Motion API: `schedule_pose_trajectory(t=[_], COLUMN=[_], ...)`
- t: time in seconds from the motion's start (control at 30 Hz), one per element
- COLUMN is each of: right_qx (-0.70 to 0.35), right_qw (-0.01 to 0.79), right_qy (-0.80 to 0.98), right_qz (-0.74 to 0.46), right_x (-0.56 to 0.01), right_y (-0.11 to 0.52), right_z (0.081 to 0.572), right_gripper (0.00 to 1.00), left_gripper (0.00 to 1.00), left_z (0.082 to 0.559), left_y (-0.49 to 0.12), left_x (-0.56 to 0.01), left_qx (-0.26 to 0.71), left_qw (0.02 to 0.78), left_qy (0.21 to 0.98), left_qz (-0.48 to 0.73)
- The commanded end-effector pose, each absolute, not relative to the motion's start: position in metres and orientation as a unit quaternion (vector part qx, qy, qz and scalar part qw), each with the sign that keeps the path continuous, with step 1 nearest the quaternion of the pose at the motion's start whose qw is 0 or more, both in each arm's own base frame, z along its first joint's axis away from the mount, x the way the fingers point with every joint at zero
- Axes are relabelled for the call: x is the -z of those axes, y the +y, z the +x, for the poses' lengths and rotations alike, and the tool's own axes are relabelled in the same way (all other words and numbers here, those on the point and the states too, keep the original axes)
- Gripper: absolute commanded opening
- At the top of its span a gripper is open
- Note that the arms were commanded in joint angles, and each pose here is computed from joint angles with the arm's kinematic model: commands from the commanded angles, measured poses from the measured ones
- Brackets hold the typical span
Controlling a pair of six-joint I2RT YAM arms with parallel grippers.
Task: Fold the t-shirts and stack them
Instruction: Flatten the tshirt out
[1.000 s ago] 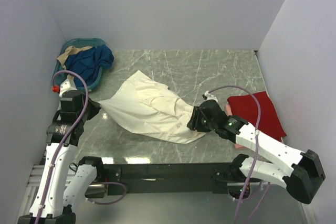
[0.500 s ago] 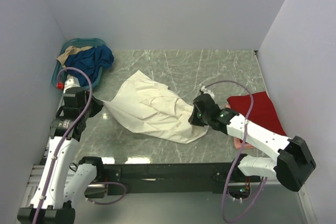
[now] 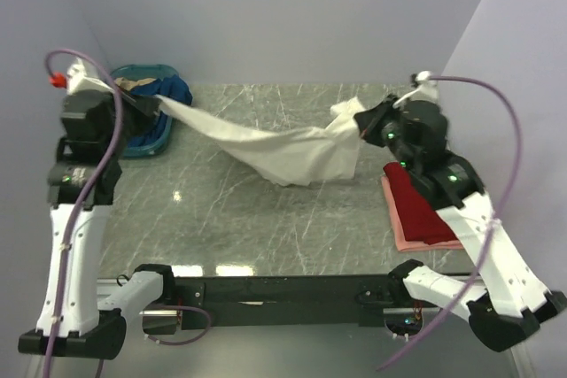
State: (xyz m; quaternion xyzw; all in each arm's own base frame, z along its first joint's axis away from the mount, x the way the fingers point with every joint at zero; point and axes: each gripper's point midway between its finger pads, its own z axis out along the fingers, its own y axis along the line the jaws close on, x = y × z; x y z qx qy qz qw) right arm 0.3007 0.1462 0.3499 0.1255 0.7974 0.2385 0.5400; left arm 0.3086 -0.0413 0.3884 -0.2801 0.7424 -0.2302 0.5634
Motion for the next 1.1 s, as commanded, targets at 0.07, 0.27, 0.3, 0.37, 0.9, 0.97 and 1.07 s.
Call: schedule_pose_trajectory(t=[0.07, 0.27, 0.3, 0.37, 0.9, 0.97, 1.07], right_qx=[-0.227, -0.249, -0.256, -0.258, -0.237, -0.256, -0.277], right_qw=[0.644, 0.714, 0.727, 0.739, 0.758, 0.752, 0.751], right_qy=[0.715, 0.636, 0.618, 0.603, 0.598, 0.6, 0.593], right_qz=[0.152, 0.155, 0.157, 0.157, 0.109, 0.095, 0.083], right_x=[-0.455, -0.533, -0.546, -0.557, -0.577, -0.575, -0.579], right_y=[0.093, 0.052, 0.044, 0.035, 0.091, 0.104, 0.108], right_z=[0.263, 0.2, 0.185, 0.172, 0.282, 0.32, 0.375], right_gripper=[0.0, 0.0, 0.0, 0.0, 0.0, 0.0, 0.0], left_gripper=[0.0, 0.0, 0.0, 0.0, 0.0, 0.0, 0.0], left_z=[0.263, 0.211, 0.206, 0.192, 0.306, 0.344, 0.399], left_y=[-0.039, -0.035, -0.034, -0.031, -0.037, -0.039, -0.042], left_x=[-0.523, -0.585, -0.587, -0.601, -0.574, -0.565, -0.557], left_qx=[0.292, 0.316, 0.315, 0.315, 0.327, 0.321, 0.314], left_qw=[0.673, 0.72, 0.723, 0.735, 0.724, 0.723, 0.724], left_qy=[0.631, 0.571, 0.568, 0.551, 0.552, 0.558, 0.565], left_qz=[-0.252, -0.236, -0.238, -0.237, -0.254, -0.25, -0.24])
